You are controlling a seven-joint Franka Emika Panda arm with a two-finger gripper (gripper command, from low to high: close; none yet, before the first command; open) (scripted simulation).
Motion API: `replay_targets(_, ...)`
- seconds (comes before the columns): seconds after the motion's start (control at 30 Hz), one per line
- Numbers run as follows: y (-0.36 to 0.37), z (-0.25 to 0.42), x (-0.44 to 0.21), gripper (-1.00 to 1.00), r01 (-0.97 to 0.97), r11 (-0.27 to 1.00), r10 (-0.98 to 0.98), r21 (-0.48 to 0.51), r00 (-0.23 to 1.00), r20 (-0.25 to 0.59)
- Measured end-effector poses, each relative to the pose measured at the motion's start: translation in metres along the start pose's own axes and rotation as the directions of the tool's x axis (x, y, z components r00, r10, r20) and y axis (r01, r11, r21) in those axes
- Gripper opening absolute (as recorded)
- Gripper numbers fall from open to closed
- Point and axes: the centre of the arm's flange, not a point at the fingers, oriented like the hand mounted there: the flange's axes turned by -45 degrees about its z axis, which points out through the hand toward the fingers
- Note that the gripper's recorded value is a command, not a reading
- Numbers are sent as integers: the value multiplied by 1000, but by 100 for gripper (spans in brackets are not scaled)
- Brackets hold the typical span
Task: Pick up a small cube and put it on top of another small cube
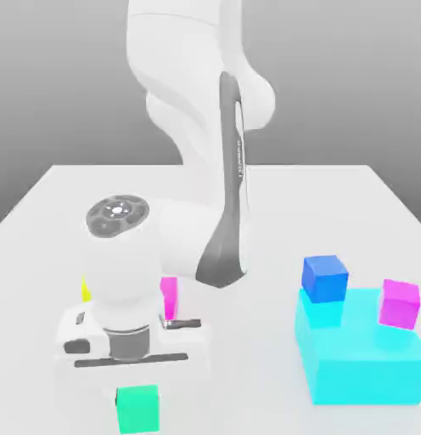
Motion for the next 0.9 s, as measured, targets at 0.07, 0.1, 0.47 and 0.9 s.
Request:
replay_targets(0.07,0,-22,0,-100,0,1000,0,0,1000,0)
replay_targets(0.1,0,-34,0,-100,0,1000,0,0,1000,0)
replay_targets(0.47,-280,-139,-3,-100,751,659,-751,41,660,-18)
replay_targets(0.9,-393,-137,-68,100,963,270,-963,3,270,-1)
